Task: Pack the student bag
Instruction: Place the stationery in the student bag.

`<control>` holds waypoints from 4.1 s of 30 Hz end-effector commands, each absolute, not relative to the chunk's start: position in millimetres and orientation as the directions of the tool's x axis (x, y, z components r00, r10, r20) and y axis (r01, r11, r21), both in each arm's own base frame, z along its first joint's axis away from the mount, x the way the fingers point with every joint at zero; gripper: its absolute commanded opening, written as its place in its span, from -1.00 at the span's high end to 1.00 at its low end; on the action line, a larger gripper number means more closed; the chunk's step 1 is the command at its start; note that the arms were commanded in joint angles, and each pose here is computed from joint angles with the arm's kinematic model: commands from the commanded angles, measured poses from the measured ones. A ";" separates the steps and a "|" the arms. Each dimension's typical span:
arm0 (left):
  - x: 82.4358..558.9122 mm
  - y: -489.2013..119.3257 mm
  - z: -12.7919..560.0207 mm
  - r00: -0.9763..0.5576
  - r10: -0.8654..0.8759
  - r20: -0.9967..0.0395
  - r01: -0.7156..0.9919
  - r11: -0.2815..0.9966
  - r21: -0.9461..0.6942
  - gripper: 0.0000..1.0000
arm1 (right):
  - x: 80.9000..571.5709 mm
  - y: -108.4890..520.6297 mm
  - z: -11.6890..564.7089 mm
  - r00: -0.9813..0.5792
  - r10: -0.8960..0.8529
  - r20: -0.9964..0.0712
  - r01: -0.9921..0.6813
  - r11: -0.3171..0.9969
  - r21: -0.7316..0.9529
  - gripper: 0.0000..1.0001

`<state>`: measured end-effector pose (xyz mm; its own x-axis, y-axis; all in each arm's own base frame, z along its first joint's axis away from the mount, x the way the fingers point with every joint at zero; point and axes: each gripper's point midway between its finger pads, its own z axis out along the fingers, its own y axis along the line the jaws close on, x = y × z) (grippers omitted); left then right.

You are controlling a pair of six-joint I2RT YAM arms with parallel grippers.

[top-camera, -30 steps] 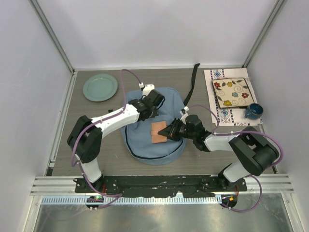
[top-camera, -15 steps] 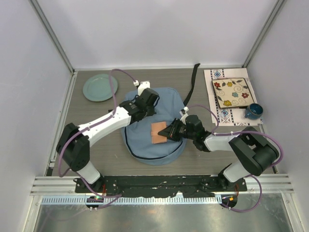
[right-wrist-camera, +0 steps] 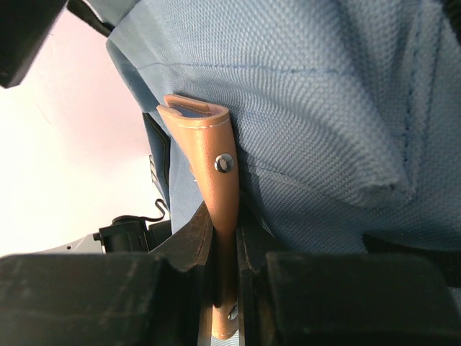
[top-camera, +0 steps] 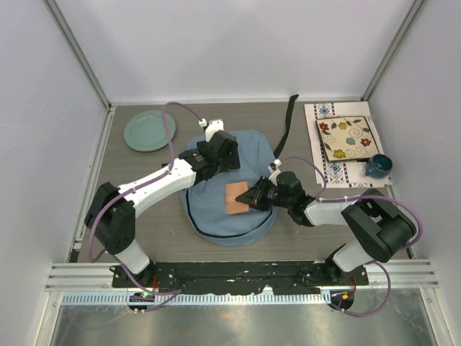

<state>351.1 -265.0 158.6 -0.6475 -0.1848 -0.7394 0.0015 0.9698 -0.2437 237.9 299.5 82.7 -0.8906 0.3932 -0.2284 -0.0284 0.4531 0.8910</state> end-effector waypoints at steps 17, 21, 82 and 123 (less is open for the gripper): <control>352.8 -287.5 108.8 -0.750 -0.104 -0.653 0.045 0.977 -0.208 0.96 | 231.1 285.6 50.5 -0.899 0.386 -0.206 0.041 0.544 0.838 0.98; 352.9 -292.9 135.3 -0.728 -0.116 -0.676 0.077 0.966 -0.249 1.00 | 231.5 284.0 55.6 -0.894 0.388 -0.223 0.029 0.546 0.837 0.98; 312.6 -303.0 217.7 -0.718 -0.410 -0.562 0.124 0.720 -0.683 1.00 | 278.4 312.4 132.9 -0.881 0.474 -0.009 0.027 0.069 0.997 0.98; 288.9 -343.3 237.5 -0.798 -0.444 -0.407 0.258 0.360 -0.897 1.00 | 270.0 276.9 98.5 -0.871 0.492 -0.012 0.128 0.250 0.960 0.98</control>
